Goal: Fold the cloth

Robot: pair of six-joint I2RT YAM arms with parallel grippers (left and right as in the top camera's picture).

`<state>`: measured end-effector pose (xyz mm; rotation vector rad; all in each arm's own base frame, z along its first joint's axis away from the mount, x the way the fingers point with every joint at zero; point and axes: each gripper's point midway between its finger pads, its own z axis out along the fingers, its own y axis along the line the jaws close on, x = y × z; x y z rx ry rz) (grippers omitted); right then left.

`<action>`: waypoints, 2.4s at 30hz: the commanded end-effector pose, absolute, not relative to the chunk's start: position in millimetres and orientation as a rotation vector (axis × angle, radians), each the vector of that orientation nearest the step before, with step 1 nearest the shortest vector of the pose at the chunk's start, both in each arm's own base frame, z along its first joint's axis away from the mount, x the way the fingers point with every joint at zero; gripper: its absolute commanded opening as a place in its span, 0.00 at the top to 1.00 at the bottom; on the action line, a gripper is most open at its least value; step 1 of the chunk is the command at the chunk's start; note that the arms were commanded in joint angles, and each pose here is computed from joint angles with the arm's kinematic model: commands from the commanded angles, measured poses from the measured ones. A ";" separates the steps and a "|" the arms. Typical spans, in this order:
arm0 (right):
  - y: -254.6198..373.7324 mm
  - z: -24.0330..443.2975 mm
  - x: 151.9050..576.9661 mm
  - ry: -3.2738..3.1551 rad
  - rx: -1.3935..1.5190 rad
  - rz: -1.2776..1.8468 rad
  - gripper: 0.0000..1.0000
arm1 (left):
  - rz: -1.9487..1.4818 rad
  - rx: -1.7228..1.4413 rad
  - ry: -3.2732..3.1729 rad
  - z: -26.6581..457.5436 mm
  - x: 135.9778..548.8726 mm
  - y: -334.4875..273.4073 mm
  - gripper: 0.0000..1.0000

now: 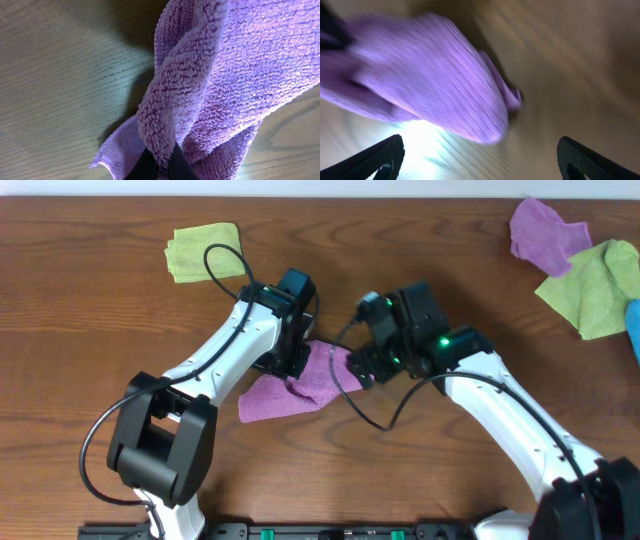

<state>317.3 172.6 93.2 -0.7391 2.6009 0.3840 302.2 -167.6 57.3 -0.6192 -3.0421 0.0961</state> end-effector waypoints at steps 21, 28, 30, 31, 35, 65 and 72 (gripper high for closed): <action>181.6 3.3 289.7 2.667 -0.628 0.553 0.57 | 0.099 -0.634 -3.025 55.6 287.3 -188.7 0.94; 186.2 -4.6 295.8 2.657 -0.615 0.566 0.96 | 0.078 -0.655 -3.013 55.6 281.9 -192.0 0.58; 185.9 -4.8 295.5 2.659 -0.615 0.565 0.97 | -0.043 -0.655 -3.009 55.6 282.0 -177.2 0.31; 185.1 -5.3 295.3 2.662 -0.614 0.560 0.97 | -0.150 -0.648 -3.019 56.5 285.6 -165.4 0.23; 185.4 -5.5 295.1 2.662 -0.617 0.555 0.97 | -0.482 -0.634 -3.080 63.5 308.1 -134.9 0.06; 181.7 -8.3 291.7 2.687 -0.613 0.534 0.98 | 0.452 -0.474 -2.839 13.7 261.8 -183.8 0.00; 178.4 -10.8 290.4 2.703 -0.608 0.495 0.98 | 0.427 -0.457 -2.872 25.2 277.5 -175.1 0.14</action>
